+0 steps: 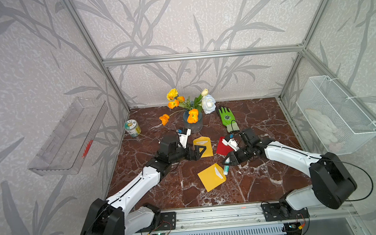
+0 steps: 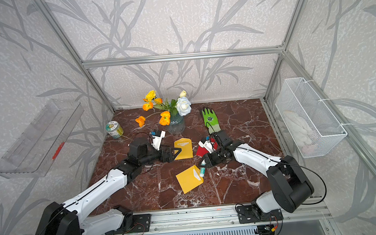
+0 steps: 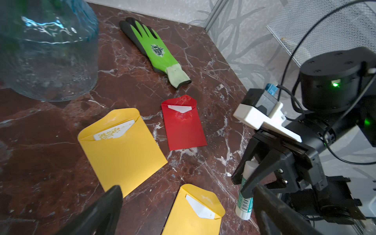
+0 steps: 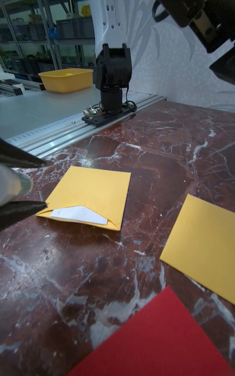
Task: Seal the envelope with a glue stick
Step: Adjust the glue stick at the center of the board.
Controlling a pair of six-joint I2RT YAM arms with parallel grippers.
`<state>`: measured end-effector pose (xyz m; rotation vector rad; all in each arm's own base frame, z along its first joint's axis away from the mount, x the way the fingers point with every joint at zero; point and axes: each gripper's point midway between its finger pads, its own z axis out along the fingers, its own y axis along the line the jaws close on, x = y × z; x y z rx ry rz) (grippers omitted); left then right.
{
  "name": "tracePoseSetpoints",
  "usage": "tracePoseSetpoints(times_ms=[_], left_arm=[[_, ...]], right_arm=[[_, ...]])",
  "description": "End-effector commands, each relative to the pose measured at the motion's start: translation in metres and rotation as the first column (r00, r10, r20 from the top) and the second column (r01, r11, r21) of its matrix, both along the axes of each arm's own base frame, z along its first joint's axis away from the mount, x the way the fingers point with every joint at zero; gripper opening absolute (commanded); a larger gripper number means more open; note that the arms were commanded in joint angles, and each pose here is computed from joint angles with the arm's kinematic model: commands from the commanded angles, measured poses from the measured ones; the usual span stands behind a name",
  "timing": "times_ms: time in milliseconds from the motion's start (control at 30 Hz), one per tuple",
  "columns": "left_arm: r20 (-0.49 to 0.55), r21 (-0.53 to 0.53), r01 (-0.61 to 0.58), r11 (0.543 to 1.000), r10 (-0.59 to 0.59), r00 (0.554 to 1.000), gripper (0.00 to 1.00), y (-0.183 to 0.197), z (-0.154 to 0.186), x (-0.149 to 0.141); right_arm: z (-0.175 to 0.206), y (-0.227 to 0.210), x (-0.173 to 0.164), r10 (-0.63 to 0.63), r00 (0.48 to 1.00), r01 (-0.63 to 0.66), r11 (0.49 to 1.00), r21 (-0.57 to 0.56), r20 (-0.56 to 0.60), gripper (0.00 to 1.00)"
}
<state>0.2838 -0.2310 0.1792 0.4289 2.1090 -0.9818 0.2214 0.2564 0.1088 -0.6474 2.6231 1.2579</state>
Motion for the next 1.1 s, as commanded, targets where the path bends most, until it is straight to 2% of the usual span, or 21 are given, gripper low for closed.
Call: tracePoseSetpoints(times_ms=[0,67,167,200,367,500,700,900,933,1000,1067], left_arm=[[-0.002,0.006,0.083,0.997,-0.083,0.997,0.99,-0.009,0.004,-0.01],[0.0,0.019,0.062,0.998,-0.062,0.998,0.99,-0.006,0.002,-0.007],[0.007,0.024,0.04,0.999,-0.041,0.999,0.99,-0.004,0.0,-0.005],[0.005,0.027,0.029,0.999,-0.029,1.0,0.99,-0.003,-0.002,-0.003],[-0.019,0.026,0.045,0.999,-0.044,0.999,0.99,-0.006,-0.008,-0.004],[-0.019,0.039,0.044,0.998,-0.044,0.999,0.99,-0.004,-0.009,-0.004],[-0.023,0.05,0.035,0.998,-0.034,0.999,0.99,-0.003,-0.012,-0.004],[-0.026,0.055,0.027,0.998,-0.026,0.999,0.99,-0.002,-0.015,-0.003],[-0.027,0.056,0.026,0.998,-0.025,0.999,1.0,-0.002,-0.015,-0.003],[-0.029,0.058,0.024,0.998,-0.023,0.999,1.0,-0.001,-0.016,-0.003],[-0.032,0.06,0.026,0.998,-0.024,0.999,1.0,-0.001,-0.016,-0.003]], right_arm=[[0.009,-0.001,-0.004,0.056,0.998,-0.056,0.998,-0.027,-0.016,0.18],[-0.006,-0.019,0.003,0.038,0.999,-0.033,0.98,-0.195,0.023,0.17],[-0.026,-0.04,0.013,0.062,0.987,0.006,0.91,-0.414,0.15,0.16],[-0.031,-0.043,0.015,0.081,0.979,0.014,0.89,-0.456,0.189,0.16],[-0.039,-0.021,0.004,0.238,0.941,-0.103,0.877,-0.47,0.24,0.16],[-0.045,-0.024,0.008,0.341,0.9,-0.122,0.795,-0.595,0.271,0.16],[-0.057,-0.039,0.017,0.369,0.899,-0.104,0.705,-0.702,0.237,0.16],[-0.078,-0.05,0.01,0.365,0.921,-0.139,0.638,-0.757,0.139,0.18],[-0.09,-0.054,0.006,0.362,0.927,-0.161,0.615,-0.772,0.095,0.18],[-0.098,-0.057,0.005,0.354,0.933,-0.168,0.595,-0.786,0.068,0.2],[-0.101,-0.061,0.005,0.347,0.936,-0.165,0.579,-0.798,0.059,0.38]])
